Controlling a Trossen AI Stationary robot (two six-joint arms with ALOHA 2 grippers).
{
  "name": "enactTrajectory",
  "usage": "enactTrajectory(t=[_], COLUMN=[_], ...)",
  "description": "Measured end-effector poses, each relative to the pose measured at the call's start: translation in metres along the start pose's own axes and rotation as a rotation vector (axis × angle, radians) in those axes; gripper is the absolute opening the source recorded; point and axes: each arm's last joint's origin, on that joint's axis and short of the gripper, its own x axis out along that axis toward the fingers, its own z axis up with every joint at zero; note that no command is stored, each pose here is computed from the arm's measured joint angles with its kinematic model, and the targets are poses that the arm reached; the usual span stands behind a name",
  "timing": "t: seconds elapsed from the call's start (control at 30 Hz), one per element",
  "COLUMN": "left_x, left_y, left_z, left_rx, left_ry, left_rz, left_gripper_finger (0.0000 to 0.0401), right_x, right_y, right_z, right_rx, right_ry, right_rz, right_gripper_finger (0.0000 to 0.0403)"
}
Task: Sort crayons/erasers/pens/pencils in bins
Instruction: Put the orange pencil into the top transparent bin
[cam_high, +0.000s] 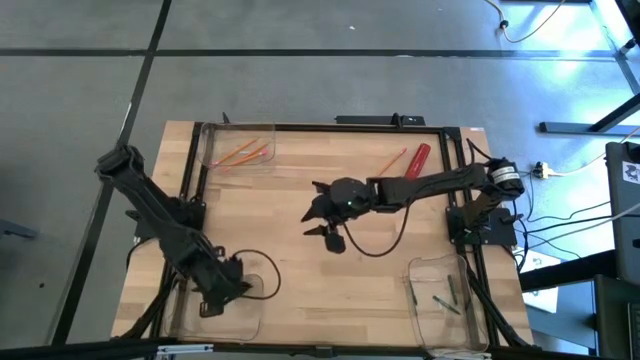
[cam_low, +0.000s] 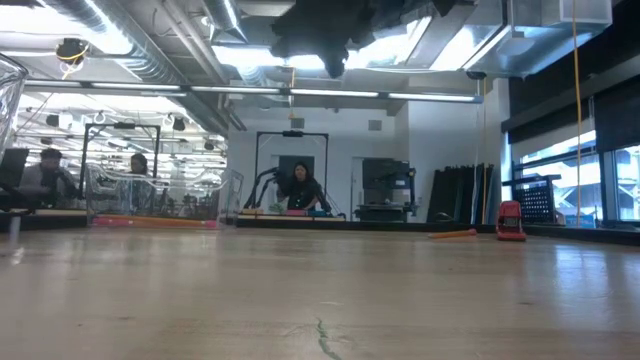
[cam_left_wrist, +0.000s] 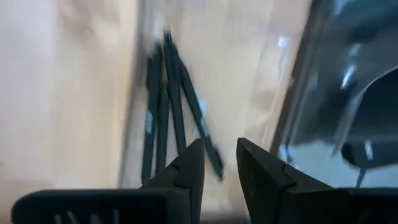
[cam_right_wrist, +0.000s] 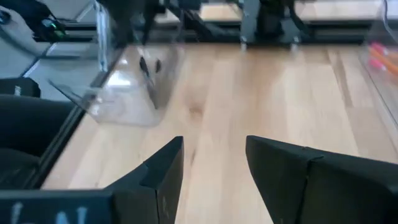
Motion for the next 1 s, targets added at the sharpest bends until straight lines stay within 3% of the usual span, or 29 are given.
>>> enactTrajectory(t=[0.2,0.33,0.7,1.0], left_x=[-0.033,-0.043,-0.044,-0.044], left_y=[0.009,0.015,0.017,0.021], left_z=[-0.001,-0.004,-0.006,-0.006], left_rx=[-0.002,0.003,0.014,0.017], left_ry=[-0.288,-0.399,-0.429,-0.437], left_rz=[0.010,0.059,0.093,0.146], left_gripper_finger=[0.0086,0.0086,0.0086,0.0085], right_x=[-0.021,-0.039,-0.071,-0.093], right_y=[-0.013,-0.026,-0.092,-0.122], right_z=[-0.003,-0.005,-0.031,-0.052], right_rx=[0.033,0.051,0.256,0.313], right_ry=[0.102,0.181,0.406,0.589], right_rz=[-0.122,-0.218,-0.385,-0.432], right_gripper_finger=[0.0176,0.0176,0.0176,0.0176])
